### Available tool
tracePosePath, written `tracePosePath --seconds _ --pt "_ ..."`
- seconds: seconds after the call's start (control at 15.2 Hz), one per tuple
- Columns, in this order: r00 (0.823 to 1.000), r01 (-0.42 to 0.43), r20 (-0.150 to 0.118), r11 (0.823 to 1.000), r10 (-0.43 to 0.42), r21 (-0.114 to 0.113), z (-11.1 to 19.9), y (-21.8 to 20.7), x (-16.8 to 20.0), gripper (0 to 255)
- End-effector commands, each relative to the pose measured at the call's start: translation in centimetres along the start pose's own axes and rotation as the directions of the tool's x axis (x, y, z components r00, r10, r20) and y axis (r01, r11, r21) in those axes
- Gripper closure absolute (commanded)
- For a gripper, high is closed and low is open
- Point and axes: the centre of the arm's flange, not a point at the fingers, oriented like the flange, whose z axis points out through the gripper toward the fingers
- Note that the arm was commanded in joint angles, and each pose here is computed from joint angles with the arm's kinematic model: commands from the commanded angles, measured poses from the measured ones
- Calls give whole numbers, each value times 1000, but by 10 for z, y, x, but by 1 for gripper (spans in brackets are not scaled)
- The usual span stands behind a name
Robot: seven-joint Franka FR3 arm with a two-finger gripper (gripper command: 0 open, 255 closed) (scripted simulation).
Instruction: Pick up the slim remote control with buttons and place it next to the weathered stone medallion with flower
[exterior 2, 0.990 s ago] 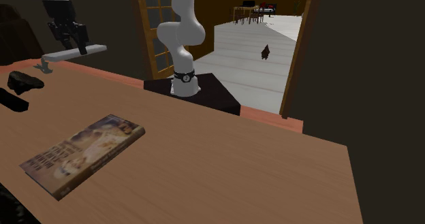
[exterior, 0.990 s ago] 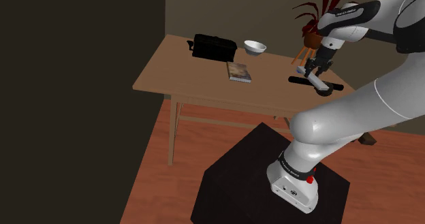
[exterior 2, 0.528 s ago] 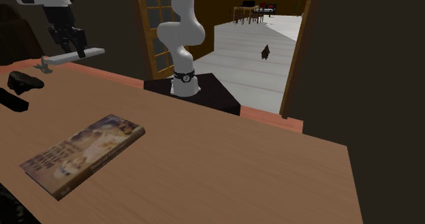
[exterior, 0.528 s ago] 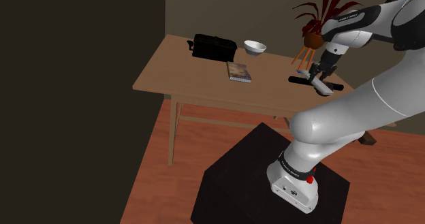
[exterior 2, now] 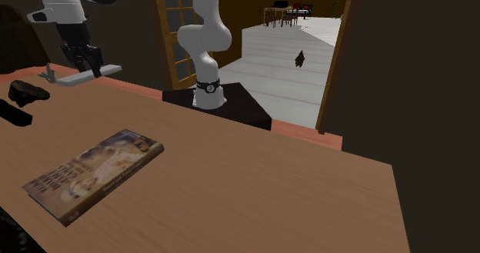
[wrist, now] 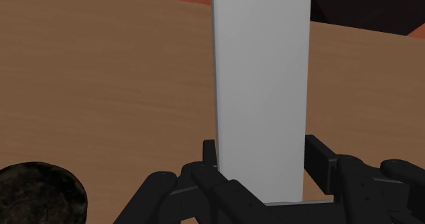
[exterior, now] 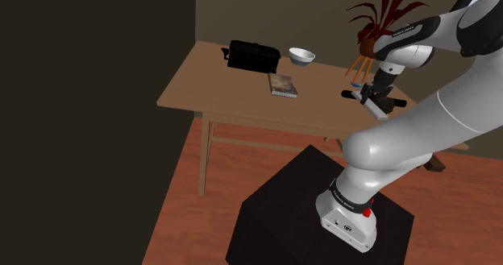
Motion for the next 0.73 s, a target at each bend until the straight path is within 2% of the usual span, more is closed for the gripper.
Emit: tracePosePath --seconds 0.0,0.66 --pt "1000 0 -1 1000 0 0 10 0 0 255" --pt "1000 0 -1 1000 0 0 63 -1 -1 255"
